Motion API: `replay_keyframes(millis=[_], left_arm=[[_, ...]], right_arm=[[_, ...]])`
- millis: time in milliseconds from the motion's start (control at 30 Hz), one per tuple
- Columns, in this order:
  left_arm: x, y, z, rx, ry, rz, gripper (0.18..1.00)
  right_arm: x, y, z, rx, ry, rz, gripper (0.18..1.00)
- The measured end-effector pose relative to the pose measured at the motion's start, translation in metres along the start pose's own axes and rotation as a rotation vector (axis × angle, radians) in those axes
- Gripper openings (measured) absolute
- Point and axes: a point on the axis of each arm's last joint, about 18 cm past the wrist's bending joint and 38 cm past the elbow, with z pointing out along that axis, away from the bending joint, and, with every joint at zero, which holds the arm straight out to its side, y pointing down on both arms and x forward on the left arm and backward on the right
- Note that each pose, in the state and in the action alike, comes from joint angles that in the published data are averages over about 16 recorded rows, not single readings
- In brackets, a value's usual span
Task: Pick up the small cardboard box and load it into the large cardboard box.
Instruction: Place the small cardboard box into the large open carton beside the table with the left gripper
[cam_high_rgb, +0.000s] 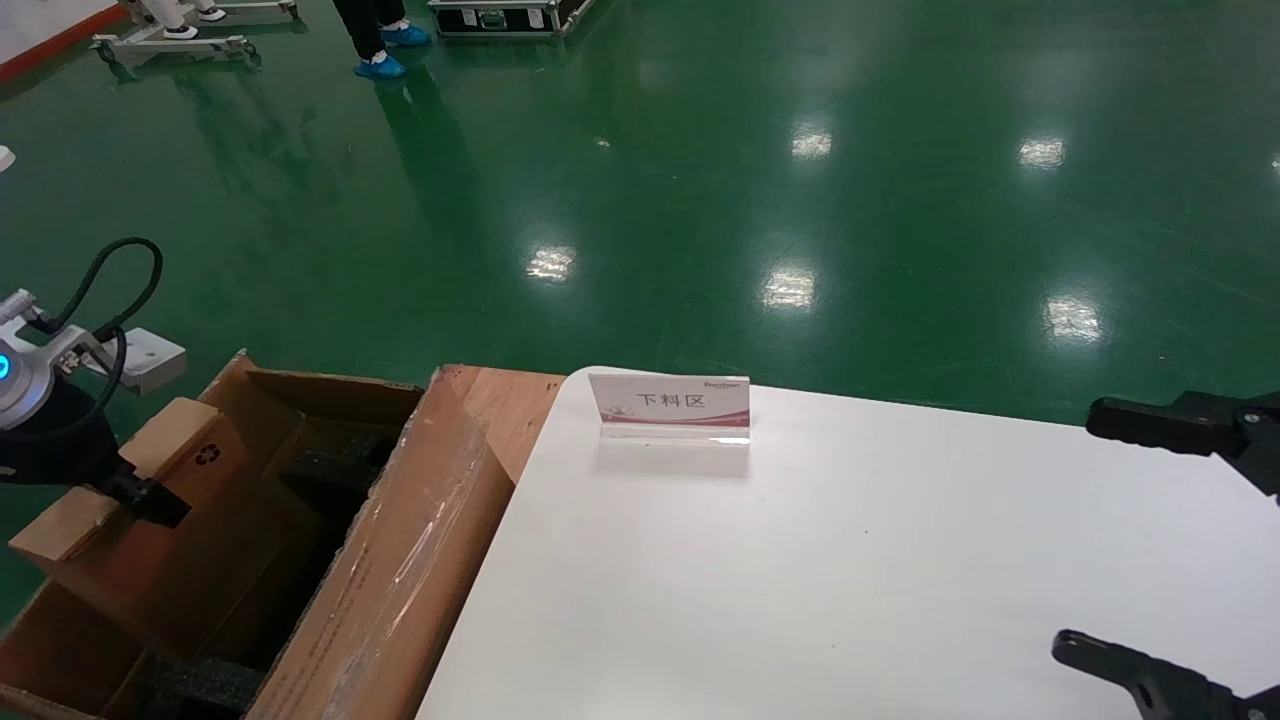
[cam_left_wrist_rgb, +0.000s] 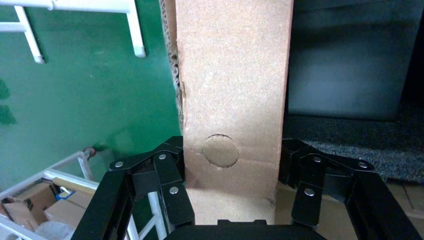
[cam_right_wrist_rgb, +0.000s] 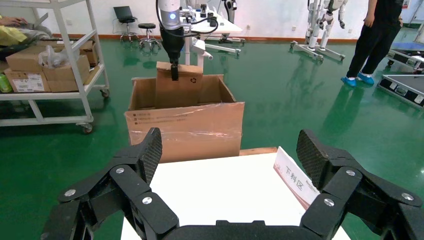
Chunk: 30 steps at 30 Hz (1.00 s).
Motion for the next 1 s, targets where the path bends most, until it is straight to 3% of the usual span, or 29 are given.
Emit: replay_keyframes(millis=[433, 1000], left_arm=[[-0.002, -0.004, 0.014, -0.007, 0.005, -0.011, 0.262], [-0.014, -0.024, 0.005, 0.034, -0.032, -0.015, 0.26]], right_arm=[[0.0, 0.0, 0.0, 0.0, 0.0, 0.0, 1.001], [0.0, 0.0, 0.0, 0.0, 0.0, 0.0, 1.001]])
